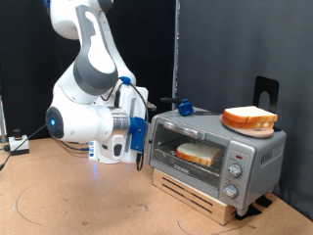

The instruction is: Make a piece of toast with the oven

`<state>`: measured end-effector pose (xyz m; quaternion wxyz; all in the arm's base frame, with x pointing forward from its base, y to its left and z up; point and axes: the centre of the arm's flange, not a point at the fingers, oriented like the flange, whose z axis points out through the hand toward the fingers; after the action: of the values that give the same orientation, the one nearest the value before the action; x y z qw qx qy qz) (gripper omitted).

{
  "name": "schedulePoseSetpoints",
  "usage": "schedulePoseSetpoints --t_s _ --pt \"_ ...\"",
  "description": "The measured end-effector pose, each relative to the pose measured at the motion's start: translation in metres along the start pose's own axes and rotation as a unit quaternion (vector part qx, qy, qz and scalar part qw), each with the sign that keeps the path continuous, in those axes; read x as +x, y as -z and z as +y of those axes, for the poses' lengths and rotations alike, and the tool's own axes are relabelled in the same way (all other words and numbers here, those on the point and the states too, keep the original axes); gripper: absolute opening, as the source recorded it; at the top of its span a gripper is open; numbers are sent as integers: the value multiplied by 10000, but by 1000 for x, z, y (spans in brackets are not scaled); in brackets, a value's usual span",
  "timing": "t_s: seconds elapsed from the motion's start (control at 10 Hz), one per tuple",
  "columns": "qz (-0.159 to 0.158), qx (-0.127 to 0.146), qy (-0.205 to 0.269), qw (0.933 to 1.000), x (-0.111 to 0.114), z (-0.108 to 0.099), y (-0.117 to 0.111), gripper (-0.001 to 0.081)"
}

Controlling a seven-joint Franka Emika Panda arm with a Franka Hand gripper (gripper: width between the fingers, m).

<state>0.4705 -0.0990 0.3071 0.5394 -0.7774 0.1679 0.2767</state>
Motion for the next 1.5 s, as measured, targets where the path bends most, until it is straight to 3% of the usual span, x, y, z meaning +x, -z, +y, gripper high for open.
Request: schedulePoseSetpoints --t_s 0.1,0.4,0.6,0.8,0.9,1.1,1.3,1.5 --pt "163 78 -5 9998 7 -2 0 807" --pt "7 151 -34 9999 11 -6 -3 807" --pt "-15 389 105 9992 31 -16 -7 807" --pt "-273 324 0 9991 52 -25 -14 807" --pt "-233 226 -1 9995 65 -28 -18 807" --pt "268 167 -28 9995 89 -32 -22 807" --pt "-86 214 1 9997 83 -33 -25 807" --pt "-152 452 49 9989 97 -31 -29 807"
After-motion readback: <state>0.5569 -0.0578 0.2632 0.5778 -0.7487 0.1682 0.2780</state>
